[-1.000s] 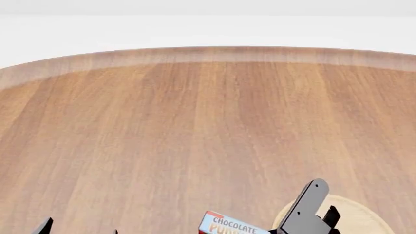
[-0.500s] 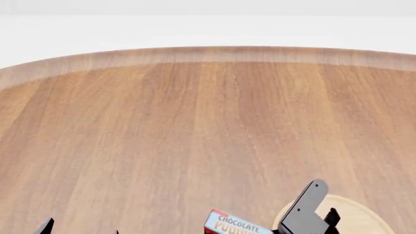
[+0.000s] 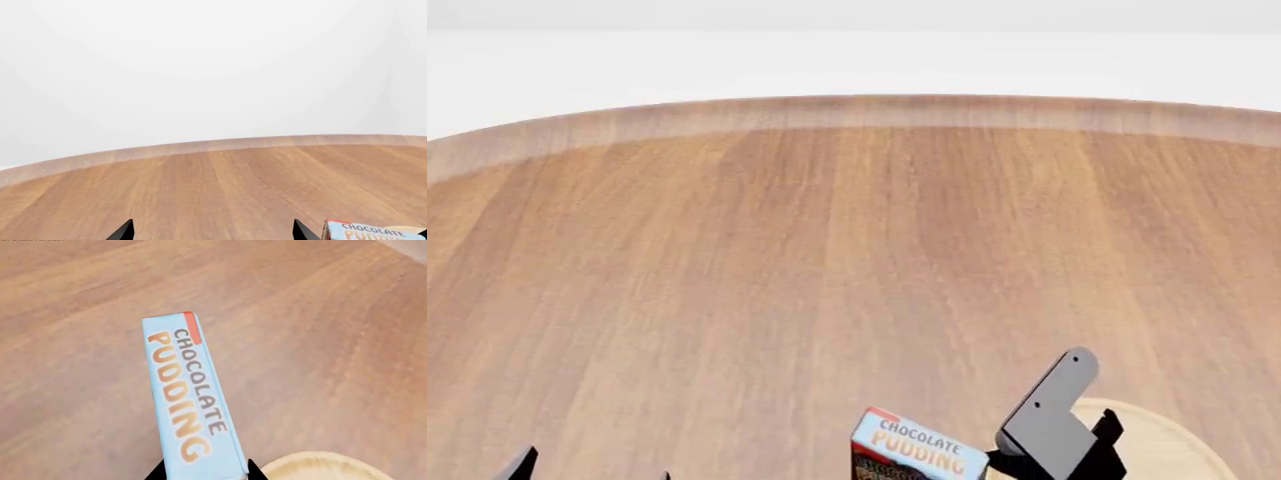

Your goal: Put the chocolate pudding to the left of the plate.

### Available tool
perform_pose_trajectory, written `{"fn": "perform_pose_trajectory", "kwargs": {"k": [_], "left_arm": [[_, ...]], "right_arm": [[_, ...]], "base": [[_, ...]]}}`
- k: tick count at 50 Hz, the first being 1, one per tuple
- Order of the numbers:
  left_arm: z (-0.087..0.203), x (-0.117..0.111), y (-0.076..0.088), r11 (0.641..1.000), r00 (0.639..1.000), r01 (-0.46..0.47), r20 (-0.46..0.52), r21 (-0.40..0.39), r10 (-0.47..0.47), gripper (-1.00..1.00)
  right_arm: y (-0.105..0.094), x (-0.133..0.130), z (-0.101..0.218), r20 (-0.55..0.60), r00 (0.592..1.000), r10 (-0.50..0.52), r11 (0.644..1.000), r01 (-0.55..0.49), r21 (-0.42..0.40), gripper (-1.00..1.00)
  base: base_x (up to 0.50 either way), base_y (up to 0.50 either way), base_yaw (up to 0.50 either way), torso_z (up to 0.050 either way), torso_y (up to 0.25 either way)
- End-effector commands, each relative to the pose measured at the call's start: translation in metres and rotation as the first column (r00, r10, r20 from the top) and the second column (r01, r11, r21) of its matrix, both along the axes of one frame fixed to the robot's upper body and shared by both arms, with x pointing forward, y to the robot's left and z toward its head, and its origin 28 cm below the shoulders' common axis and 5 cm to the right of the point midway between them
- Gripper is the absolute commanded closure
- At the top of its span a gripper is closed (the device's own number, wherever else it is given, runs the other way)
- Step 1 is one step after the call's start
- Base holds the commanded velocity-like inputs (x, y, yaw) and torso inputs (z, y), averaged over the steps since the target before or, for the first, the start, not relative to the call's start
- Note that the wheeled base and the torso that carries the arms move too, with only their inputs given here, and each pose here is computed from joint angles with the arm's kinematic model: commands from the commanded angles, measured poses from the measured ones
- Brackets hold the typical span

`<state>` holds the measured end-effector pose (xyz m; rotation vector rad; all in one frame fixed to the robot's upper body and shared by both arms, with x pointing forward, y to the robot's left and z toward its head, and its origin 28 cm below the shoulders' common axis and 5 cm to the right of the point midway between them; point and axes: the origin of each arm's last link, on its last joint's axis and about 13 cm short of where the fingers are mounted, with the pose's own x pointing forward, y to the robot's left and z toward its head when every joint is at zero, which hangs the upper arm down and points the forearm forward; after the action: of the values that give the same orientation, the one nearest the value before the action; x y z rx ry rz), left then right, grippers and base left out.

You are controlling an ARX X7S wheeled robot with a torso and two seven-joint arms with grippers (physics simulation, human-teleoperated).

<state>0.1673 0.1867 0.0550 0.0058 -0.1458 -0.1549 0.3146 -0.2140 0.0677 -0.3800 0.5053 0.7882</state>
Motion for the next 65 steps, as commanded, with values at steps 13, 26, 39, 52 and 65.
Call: {"fn": "perform_pose_trajectory", "kwargs": {"k": [13, 26, 39, 52, 65], "left_arm": [[-0.001, 0.0, 0.0, 1.0, 1.0, 0.001, 0.001, -0.002, -0.001, -1.0], [0.0, 0.0, 0.0, 1.0, 1.0, 0.001, 0.0, -0.004, -0.001, -1.0], [-0.001, 0.0, 0.0, 1.0, 1.0, 0.001, 0.001, -0.003, -0.001, -1.0], [0.0, 0.0, 0.0, 1.0, 1.0, 0.001, 0.003, -0.006, -0.001, -1.0], [0.0, 0.0, 0.0, 1.0, 1.0, 0.001, 0.002, -0.007, -0.001, -1.0]], "right_arm": [[0.004, 0.005, -0.015, -0.011, 1.0, 0.002, 1.0, -0.002, 0.012, 1.0], [0.007, 0.003, -0.025, -0.028, 1.0, 0.003, 0.999, -0.002, 0.033, 1.0], [0.015, 0.002, -0.032, -0.035, 0.999, 0.031, 0.999, -0.029, 0.039, 1.0], [0.016, 0.0, -0.042, -0.053, 0.998, 0.039, 0.999, -0.037, 0.039, 1.0], [0.016, -0.003, -0.054, -0.077, 0.996, 0.036, 0.998, -0.032, 0.045, 1.0]], "base": [[0.0, 0.0, 0.0, 0.0, 0.0], [0.0, 0.0, 0.0, 0.0, 0.0], [0.0, 0.0, 0.0, 0.0, 0.001], [0.0, 0.0, 0.0, 0.0, 0.0], [0.0, 0.0, 0.0, 0.0, 0.0]]}}
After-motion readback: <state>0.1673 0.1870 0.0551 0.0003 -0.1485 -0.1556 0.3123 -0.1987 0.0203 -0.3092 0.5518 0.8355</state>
